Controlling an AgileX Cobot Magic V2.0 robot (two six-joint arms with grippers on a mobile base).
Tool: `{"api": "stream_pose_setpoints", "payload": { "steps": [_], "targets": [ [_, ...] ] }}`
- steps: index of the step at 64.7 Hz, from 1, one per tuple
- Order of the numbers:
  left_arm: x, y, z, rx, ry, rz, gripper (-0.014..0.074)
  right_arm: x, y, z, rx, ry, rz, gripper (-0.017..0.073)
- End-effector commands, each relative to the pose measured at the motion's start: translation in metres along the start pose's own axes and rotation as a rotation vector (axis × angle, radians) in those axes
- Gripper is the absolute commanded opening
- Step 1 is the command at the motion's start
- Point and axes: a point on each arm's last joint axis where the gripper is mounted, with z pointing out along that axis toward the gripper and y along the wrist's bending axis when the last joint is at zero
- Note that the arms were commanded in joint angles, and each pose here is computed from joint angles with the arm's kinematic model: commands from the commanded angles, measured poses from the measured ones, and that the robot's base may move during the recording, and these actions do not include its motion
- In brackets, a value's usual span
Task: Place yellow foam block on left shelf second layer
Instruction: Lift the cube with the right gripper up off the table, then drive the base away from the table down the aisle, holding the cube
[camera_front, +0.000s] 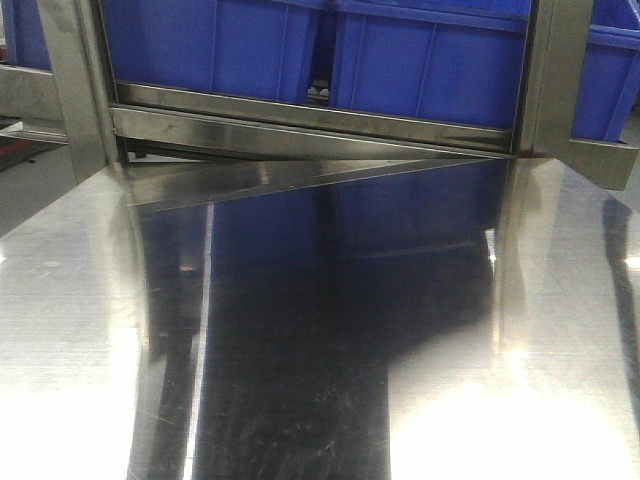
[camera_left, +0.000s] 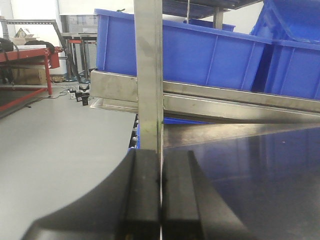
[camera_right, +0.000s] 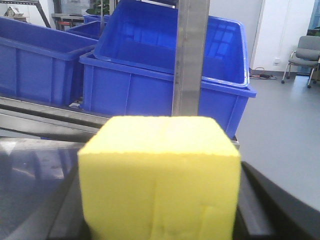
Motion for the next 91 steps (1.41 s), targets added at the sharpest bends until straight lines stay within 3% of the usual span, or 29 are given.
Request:
{"api": "stream_pose_setpoints", "payload": {
  "steps": [1,91],
  "targets": [
    [0.0005,0.0002,-0.0013,0.003,-0.074,-0.009,0.0124,-0.0179,0.0007,-0.0009,-0.003,-0.116,-0.02,0.0425],
    [0.0005,0.0002,-0.0013,0.003,-0.074,-0.009,0.0124,-0.0179,0.0007,-0.0009,-0.003,-0.116,-0.02,0.0425]
  ]
}}
